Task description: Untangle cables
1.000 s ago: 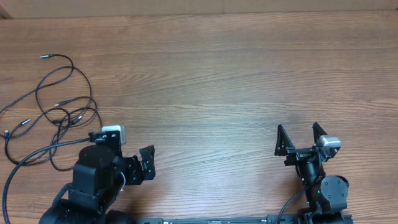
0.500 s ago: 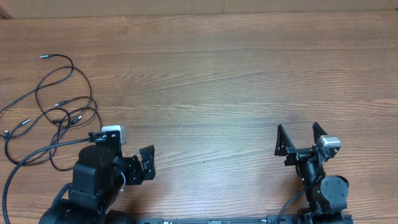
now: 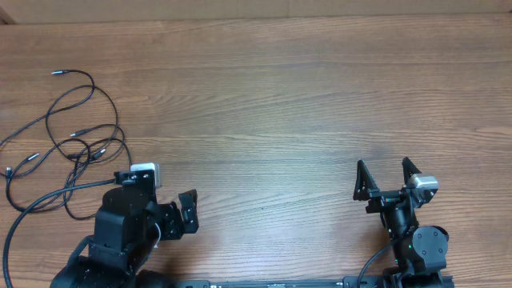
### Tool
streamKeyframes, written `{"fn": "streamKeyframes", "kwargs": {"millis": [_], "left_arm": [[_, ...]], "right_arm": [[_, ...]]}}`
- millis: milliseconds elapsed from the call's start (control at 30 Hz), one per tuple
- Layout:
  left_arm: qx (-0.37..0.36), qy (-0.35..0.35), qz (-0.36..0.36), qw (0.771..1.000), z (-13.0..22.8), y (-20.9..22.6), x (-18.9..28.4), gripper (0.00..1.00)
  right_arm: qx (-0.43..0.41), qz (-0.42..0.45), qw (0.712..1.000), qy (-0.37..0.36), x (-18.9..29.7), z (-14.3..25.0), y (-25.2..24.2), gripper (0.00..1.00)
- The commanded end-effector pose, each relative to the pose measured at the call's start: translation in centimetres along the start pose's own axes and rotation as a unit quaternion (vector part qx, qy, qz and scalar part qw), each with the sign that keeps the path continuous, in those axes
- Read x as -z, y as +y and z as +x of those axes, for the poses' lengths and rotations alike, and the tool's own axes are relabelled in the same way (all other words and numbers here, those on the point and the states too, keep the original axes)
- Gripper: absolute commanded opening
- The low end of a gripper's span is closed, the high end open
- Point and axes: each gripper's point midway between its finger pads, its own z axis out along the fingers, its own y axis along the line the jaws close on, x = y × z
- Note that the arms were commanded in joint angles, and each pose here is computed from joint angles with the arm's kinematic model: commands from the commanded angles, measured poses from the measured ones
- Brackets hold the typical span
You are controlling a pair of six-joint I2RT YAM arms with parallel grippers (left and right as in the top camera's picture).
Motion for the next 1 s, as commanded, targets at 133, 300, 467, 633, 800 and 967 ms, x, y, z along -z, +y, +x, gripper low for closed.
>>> {"fn": "streamKeyframes", "kwargs": {"millis": [133,300,467,633,800,967], "left_arm": [[0.017,-0.041,-0.017,0.999,0.3,1.7,-0.9,0.99],[0.041,-0.101,0.020,0.994,0.6,1.9,-2.9,0.99],[0.047,-0.167,0.056,0.983,0.7,2.1,-5.0,1.00],[0.041,-0.248,0.083,0.964,-0.1,2.1,-6.1,1.00],[0.033,-0.319,0.100,0.942,-1.1,2.1,-6.2,1.00],[0.012,-0.391,0.109,0.914,-2.7,2.2,-6.2,1.00]], "right_arm": [[0.002,0.000,1.000,-0.001,0.0,0.2,-0.1,1.00],[0.002,0.000,1.000,-0.001,0.0,0.2,-0.1,1.00],[0.002,0.000,1.000,-0.001,0.0,0.2,-0.1,1.00],[0.002,0.000,1.000,-0.001,0.0,0.2,-0.1,1.00],[0.002,0.000,1.000,-0.001,0.0,0.2,-0.1,1.00],[0.002,0.000,1.000,-0.001,0.0,0.2,-0.1,1.00]]}}
